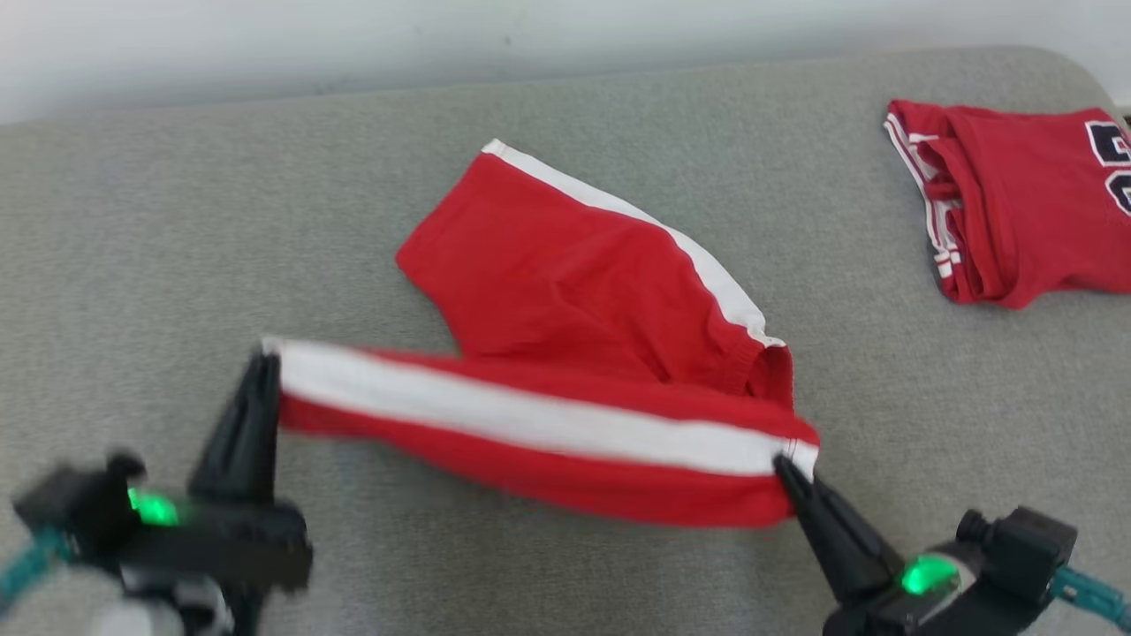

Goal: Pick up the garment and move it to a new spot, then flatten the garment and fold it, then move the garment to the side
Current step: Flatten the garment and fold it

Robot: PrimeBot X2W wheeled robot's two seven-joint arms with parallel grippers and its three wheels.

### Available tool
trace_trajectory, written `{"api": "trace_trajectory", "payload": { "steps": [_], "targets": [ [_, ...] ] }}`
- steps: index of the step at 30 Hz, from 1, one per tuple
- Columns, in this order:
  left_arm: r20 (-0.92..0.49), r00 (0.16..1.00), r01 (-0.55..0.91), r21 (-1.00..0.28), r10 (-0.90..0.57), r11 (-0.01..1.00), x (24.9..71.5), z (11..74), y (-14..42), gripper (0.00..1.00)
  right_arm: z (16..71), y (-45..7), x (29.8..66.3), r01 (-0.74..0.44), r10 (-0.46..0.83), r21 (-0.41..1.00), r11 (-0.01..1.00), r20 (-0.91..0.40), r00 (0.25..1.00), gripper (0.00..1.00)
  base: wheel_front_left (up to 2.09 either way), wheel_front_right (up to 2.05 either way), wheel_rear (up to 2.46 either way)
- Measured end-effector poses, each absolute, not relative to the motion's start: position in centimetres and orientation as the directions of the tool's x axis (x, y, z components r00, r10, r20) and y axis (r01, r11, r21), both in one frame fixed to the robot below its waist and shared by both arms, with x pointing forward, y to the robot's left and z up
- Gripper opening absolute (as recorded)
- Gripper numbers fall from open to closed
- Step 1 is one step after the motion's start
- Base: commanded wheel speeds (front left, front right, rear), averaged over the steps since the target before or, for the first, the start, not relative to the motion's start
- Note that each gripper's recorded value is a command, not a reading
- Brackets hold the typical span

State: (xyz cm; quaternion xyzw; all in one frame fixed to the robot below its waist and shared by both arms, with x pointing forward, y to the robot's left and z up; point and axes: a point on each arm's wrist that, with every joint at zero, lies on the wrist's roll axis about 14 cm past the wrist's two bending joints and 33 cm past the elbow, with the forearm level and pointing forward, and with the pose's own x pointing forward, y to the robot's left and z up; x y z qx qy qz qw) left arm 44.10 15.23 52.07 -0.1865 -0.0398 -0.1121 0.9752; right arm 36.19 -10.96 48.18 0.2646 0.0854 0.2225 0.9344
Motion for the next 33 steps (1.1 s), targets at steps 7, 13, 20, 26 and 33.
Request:
{"api": "trace_trajectory", "payload": {
  "steps": [7, 13, 20, 26, 33],
  "targets": [
    [0.162, 0.912, 0.405, -0.202, -0.378, 0.892, 51.9, 56.4, 12.0, 0.00, 49.9, -12.5, 40.1, -0.320, 0.343, 0.525, 0.789, 0.057, 0.938, 0.00, 0.00, 0.00, 0.00],
    [0.083, 0.882, 0.472, -0.139, -0.464, 0.871, 58.4, 55.6, 9.5, 0.00, 48.8, -13.1, 43.1, -0.252, 0.258, 0.519, 0.817, 0.062, 0.964, 0.00, 0.00, 0.00, 0.00],
    [-0.060, 0.853, 0.510, -0.113, -0.518, 0.853, 63.3, 50.0, 6.7, 0.00, 47.2, -14.6, 45.0, -0.157, 0.159, 0.494, 0.855, 0.039, 0.987, 0.00, 0.00, 0.00, 0.00],
    [-0.108, 0.812, 0.563, -0.116, -0.574, 0.818, 64.9, 46.1, 3.3, 0.00, 46.2, -16.3, 45.8, -0.104, 0.107, 0.395, 0.913, 0.015, 0.994, 0.00, 0.00, 0.00, 0.00],
    [-0.121, 0.813, 0.562, -0.094, -0.570, 0.821, 65.7, 44.4, 2.8, 1.00, 45.7, -17.1, 45.4, -0.077, 0.084, 0.333, 0.940, -0.005, 0.996, 1.00, 0.00, 0.00, 0.00]
  ]
}}
